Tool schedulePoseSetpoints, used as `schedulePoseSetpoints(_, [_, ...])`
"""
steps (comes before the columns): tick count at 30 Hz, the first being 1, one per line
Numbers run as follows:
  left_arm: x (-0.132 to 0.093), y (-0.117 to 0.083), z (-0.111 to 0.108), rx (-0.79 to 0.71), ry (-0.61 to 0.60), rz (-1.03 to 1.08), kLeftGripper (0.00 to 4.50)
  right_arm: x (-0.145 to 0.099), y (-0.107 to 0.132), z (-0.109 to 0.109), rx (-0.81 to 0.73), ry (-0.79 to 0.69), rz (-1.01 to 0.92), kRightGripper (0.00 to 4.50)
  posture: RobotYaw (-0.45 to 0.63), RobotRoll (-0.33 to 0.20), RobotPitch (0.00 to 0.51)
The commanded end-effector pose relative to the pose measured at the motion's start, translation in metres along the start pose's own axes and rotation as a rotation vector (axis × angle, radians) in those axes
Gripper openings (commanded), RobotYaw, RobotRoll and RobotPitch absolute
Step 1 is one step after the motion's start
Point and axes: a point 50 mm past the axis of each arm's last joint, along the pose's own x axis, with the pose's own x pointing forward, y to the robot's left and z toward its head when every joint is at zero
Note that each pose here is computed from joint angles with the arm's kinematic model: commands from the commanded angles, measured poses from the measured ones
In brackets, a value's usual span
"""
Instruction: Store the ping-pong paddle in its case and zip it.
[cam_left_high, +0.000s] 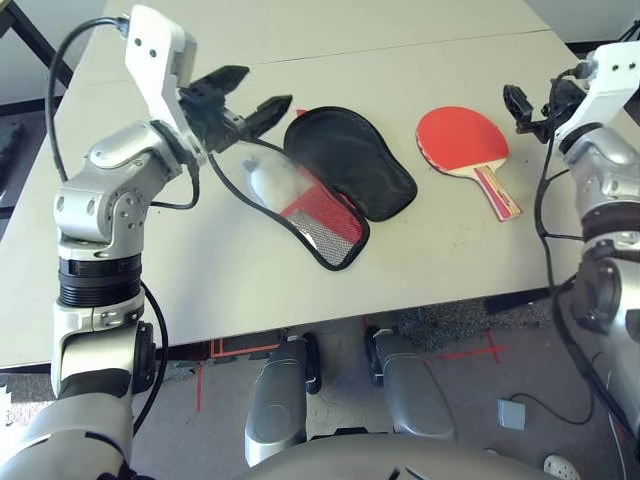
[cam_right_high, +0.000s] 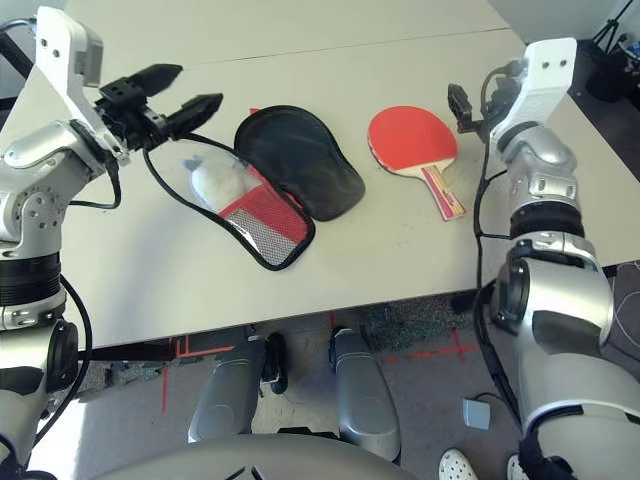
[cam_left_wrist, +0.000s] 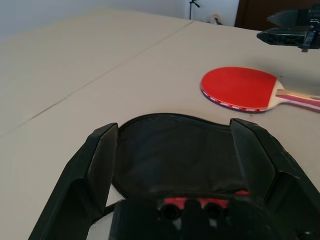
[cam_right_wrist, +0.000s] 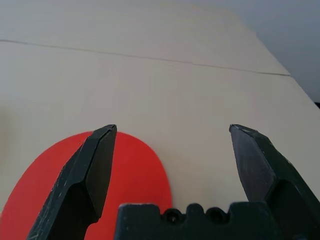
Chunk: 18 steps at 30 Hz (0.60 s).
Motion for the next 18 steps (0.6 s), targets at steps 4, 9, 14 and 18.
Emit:
schedulePoseSetpoints(4, [0.008,-0.01,-0.008,0.002,0.058,-0.122,4.5,-0.032,0.013,0.018,0.02,0.27,0.023,4.48,-0.11,0.0,0.235])
schedulePoseSetpoints(9, [0.014,-0.012,-0.01,0.003,0.068,-0.146,4.5,-0.045,0.022,0.024,0.035,0.468,0.053,4.48,-0.13,0.0,0.232])
schedulePoseSetpoints(14, [0.019,-0.017,-0.012,0.011,0.076,-0.175,4.5,-0.046,0.033,0.024,0.073,0.655,0.103,4.48,-0.12,0.0,0.229])
schedulePoseSetpoints(18, [0.02,-0.02,-0.014,0.015,0.077,-0.182,4.5,-0.039,0.042,0.015,0.077,0.72,0.116,4.48,-0.1,0.0,0.228])
